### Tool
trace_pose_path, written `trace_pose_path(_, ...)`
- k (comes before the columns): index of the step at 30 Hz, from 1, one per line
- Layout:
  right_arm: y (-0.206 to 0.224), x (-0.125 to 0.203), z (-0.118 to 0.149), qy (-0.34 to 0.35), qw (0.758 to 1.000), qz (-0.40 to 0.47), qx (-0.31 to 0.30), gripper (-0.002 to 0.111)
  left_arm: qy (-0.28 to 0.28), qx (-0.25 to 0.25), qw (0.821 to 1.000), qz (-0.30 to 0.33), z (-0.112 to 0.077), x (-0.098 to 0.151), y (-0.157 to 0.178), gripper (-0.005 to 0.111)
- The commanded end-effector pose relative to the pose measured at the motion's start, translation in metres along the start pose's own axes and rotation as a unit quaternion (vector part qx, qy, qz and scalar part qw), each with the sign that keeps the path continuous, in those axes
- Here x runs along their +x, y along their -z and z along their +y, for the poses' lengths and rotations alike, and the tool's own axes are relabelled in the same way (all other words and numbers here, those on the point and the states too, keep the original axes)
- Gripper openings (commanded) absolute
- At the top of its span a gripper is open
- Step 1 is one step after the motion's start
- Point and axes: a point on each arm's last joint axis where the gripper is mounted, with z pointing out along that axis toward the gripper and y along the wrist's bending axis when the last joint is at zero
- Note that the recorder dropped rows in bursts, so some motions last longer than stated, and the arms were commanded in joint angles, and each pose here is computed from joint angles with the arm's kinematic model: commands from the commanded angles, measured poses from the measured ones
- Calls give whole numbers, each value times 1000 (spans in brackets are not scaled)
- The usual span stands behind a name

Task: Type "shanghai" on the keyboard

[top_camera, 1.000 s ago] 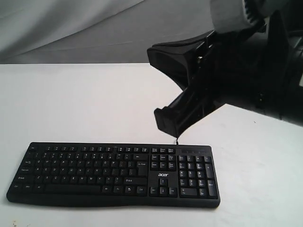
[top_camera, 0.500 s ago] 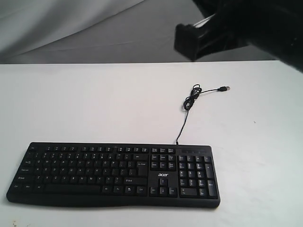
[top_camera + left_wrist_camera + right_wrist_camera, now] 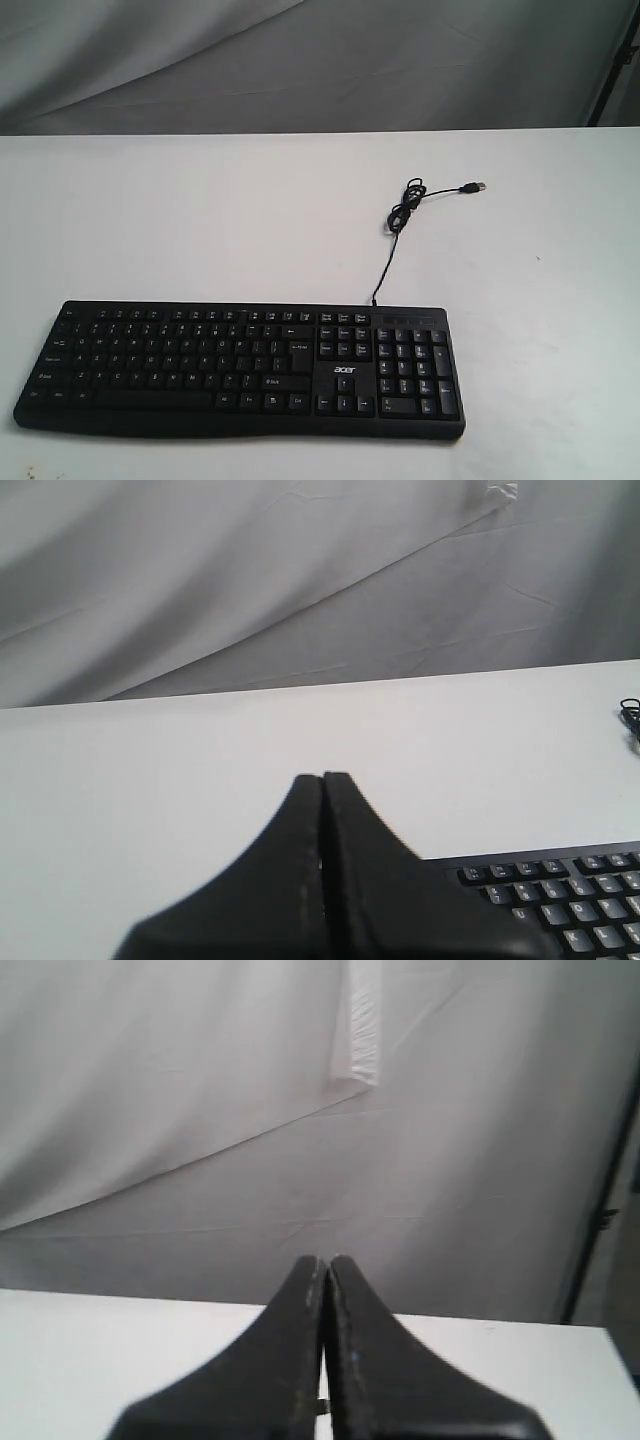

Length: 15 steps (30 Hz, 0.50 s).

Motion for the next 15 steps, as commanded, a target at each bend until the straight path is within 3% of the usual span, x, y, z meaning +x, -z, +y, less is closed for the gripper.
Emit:
trace_pose_path(1, 31, 19, -10, 31, 998, -24, 51, 0, 4, -1, 1000, -6, 0, -1, 0, 0)
trace_pose_path(6, 59, 50, -12, 24, 996, -39, 79, 0, 4, -1, 1000, -6, 0, -1, 0, 0)
trace_pose_path(11, 77, 73, -10, -67, 991, -68, 93, 0, 4, -1, 1000, -6, 0, -1, 0, 0)
trace_pose_path(15, 89, 73, -8, -120, 983, -100, 95, 0, 4, -1, 1000, -6, 0, -1, 0, 0)
